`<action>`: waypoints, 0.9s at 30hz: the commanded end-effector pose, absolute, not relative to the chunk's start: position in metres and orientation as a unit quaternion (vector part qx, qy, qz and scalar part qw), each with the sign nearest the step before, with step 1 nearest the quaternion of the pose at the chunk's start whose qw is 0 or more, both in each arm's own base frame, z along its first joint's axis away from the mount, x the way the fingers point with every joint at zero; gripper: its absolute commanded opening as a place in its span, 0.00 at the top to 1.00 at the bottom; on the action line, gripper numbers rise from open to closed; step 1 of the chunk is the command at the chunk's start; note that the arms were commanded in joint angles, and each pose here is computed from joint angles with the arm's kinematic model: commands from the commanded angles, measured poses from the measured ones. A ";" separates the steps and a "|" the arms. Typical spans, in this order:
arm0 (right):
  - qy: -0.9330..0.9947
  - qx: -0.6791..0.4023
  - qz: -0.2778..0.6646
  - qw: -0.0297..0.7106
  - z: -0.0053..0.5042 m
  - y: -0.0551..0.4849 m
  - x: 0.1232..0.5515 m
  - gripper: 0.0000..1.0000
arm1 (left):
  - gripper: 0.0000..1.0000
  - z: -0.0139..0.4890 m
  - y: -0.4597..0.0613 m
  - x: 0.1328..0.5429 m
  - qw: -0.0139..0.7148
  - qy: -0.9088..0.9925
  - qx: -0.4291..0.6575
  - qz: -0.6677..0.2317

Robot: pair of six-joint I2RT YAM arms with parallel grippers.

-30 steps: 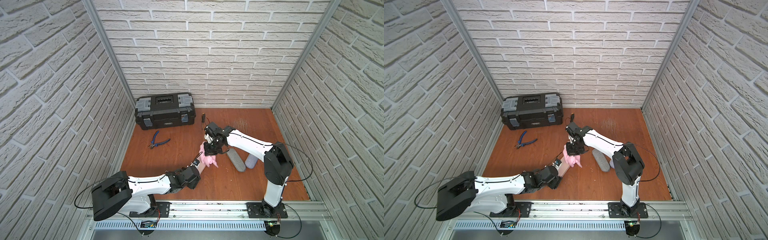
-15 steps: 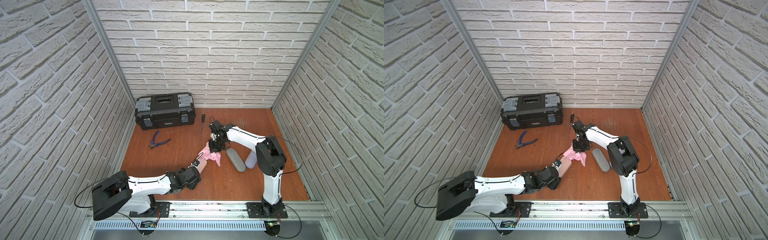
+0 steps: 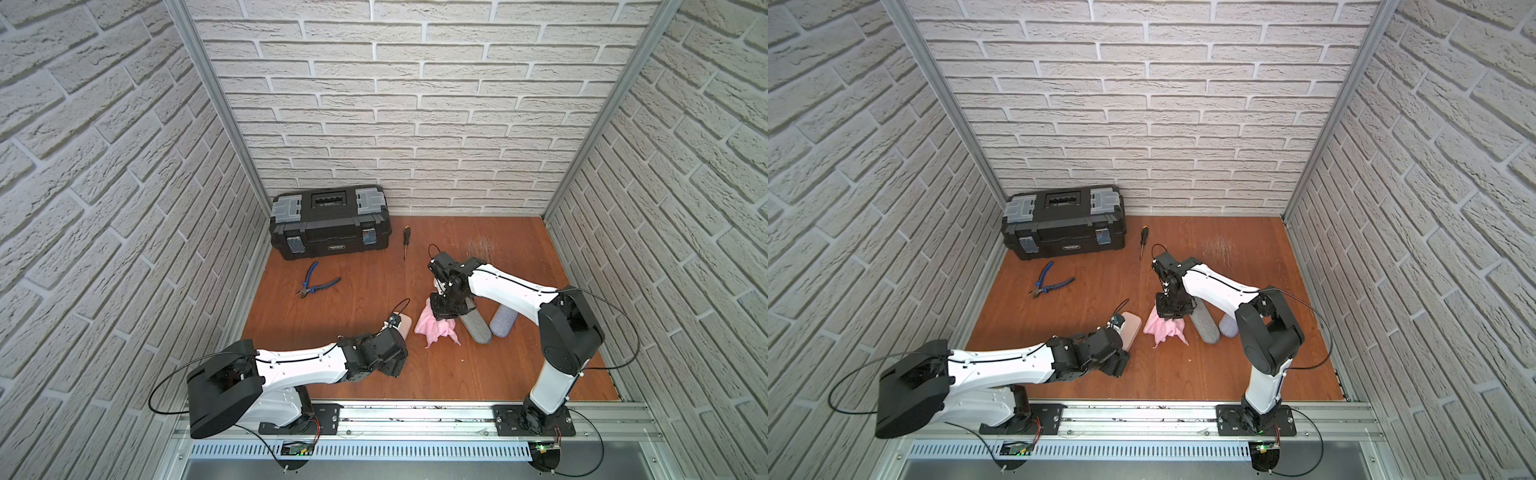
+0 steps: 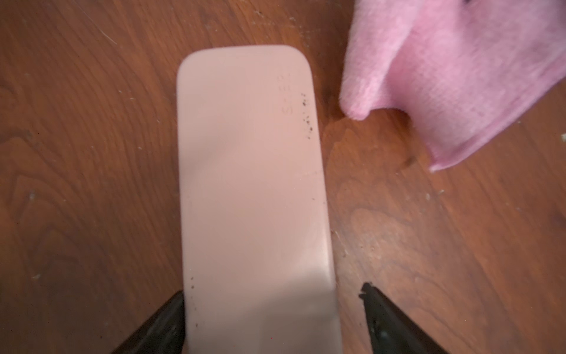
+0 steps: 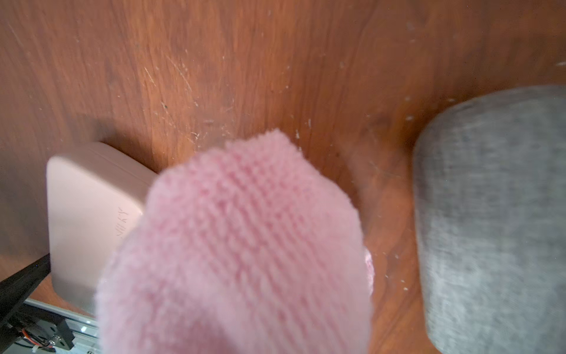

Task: Wipe the eyeglass case
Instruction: Wipe the dirt from the eyeglass case, then adjust the eyeglass case at the center of the board.

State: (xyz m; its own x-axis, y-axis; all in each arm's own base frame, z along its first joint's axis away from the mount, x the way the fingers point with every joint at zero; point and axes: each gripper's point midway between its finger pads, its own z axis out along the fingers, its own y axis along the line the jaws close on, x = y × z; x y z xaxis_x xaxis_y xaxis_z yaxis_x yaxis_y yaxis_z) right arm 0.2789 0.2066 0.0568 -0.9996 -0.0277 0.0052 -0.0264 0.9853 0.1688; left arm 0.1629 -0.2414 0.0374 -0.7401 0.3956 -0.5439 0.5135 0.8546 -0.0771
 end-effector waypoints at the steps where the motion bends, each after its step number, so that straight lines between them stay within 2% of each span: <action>1: -0.993 0.014 -0.116 -0.007 0.056 0.231 0.295 0.98 | 0.09 0.039 -0.255 0.151 0.230 0.930 0.245 -0.148; 6: -0.991 0.039 -0.128 -0.008 0.056 0.259 0.312 0.98 | 0.10 0.044 -0.266 0.140 0.208 0.928 0.232 -0.204; 11: -0.986 0.071 -0.153 -0.010 0.062 0.303 0.328 0.98 | 0.09 0.071 -0.296 0.146 0.238 0.902 0.235 -0.274; 16: -0.981 0.091 -0.168 -0.023 0.074 0.320 0.341 0.98 | 0.09 0.095 -0.324 0.159 0.265 0.877 0.263 -0.301; 21: -0.985 0.088 -0.141 -0.057 0.100 0.293 0.356 0.98 | 0.10 0.105 -0.320 0.169 0.273 0.880 0.262 -0.287; 27: -0.988 0.058 -0.108 -0.090 0.132 0.236 0.352 0.98 | 0.10 0.120 -0.264 0.193 0.298 0.899 0.193 -0.255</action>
